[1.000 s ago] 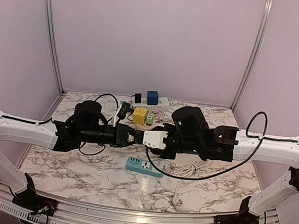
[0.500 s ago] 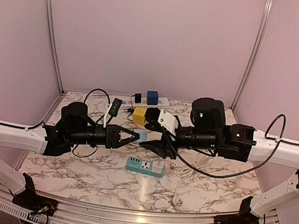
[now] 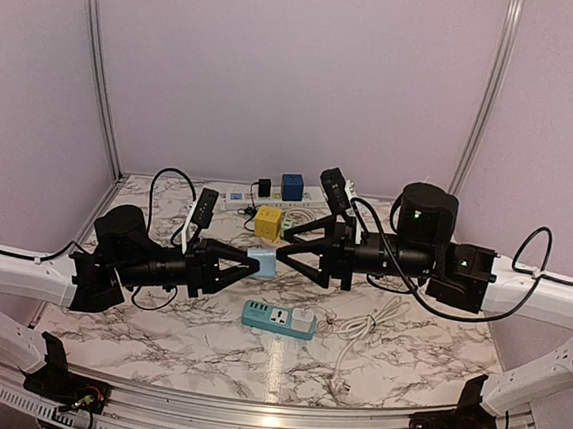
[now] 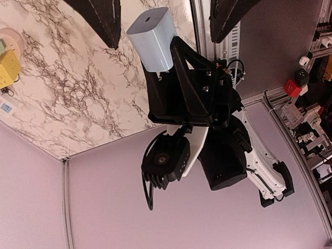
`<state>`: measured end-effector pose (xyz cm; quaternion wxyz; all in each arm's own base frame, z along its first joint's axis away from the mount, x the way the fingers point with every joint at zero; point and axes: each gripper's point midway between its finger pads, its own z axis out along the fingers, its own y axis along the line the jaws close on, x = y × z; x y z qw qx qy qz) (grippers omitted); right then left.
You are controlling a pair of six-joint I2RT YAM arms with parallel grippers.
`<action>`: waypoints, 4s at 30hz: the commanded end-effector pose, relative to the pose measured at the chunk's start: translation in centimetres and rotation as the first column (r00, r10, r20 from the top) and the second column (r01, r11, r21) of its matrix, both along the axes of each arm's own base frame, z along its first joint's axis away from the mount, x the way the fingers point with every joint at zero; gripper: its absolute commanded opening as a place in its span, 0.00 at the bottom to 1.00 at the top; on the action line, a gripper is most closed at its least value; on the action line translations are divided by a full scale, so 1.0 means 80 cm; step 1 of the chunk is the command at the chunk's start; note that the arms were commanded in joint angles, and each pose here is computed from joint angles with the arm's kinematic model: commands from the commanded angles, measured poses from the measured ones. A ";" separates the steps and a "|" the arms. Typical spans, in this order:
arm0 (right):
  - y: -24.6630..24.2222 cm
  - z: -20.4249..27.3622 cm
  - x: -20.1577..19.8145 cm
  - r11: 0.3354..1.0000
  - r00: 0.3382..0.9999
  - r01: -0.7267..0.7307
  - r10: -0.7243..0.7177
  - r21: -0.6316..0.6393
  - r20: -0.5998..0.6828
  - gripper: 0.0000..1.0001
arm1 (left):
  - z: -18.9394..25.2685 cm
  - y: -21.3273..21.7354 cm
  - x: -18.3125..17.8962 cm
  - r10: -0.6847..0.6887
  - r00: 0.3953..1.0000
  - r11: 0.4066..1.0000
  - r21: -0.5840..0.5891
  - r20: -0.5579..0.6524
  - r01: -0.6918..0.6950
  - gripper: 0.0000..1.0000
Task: Insert the plug
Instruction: Pass from the left arm to the right, then insert the plug into the socket slot.
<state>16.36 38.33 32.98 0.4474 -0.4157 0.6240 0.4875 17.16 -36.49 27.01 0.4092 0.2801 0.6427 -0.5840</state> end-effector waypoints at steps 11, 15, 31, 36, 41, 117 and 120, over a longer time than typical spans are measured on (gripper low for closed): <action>0.020 -0.001 -0.024 0.979 0.964 -0.151 0.177 0.140 -0.200 0.44 | 0.047 0.004 -0.022 -0.012 0.988 0.996 -0.089 0.152 0.026 0.00; 0.023 -0.006 -0.024 0.978 0.962 -0.160 0.186 0.135 -0.202 0.44 | 0.050 0.005 -0.024 -0.012 0.987 0.995 -0.100 0.160 0.028 0.00; 0.012 0.000 -0.010 0.990 0.986 -0.074 0.090 0.119 -0.139 0.47 | 0.050 0.011 -0.029 -0.007 0.987 0.993 -0.112 0.161 0.026 0.00; 0.021 -0.013 -0.020 0.988 0.978 -0.123 0.137 0.091 -0.157 0.47 | 0.054 0.010 -0.028 -0.005 0.986 0.992 -0.120 0.164 0.024 0.00; 0.037 -0.027 -0.038 0.979 0.965 -0.190 0.199 0.070 -0.171 0.46 | 0.056 0.010 -0.026 0.003 0.986 0.992 -0.124 0.167 0.018 0.00; -0.005 -0.238 0.075 0.235 0.993 -0.024 0.115 -0.972 0.003 0.00 | -0.083 0.168 0.086 0.750 0.661 0.653 0.175 -0.013 -0.737 0.99; -0.007 -0.250 0.072 0.200 0.992 -0.027 0.127 -0.979 -0.001 0.00 | -0.086 0.178 0.086 0.770 0.638 0.632 0.168 -0.023 -0.757 0.99</action>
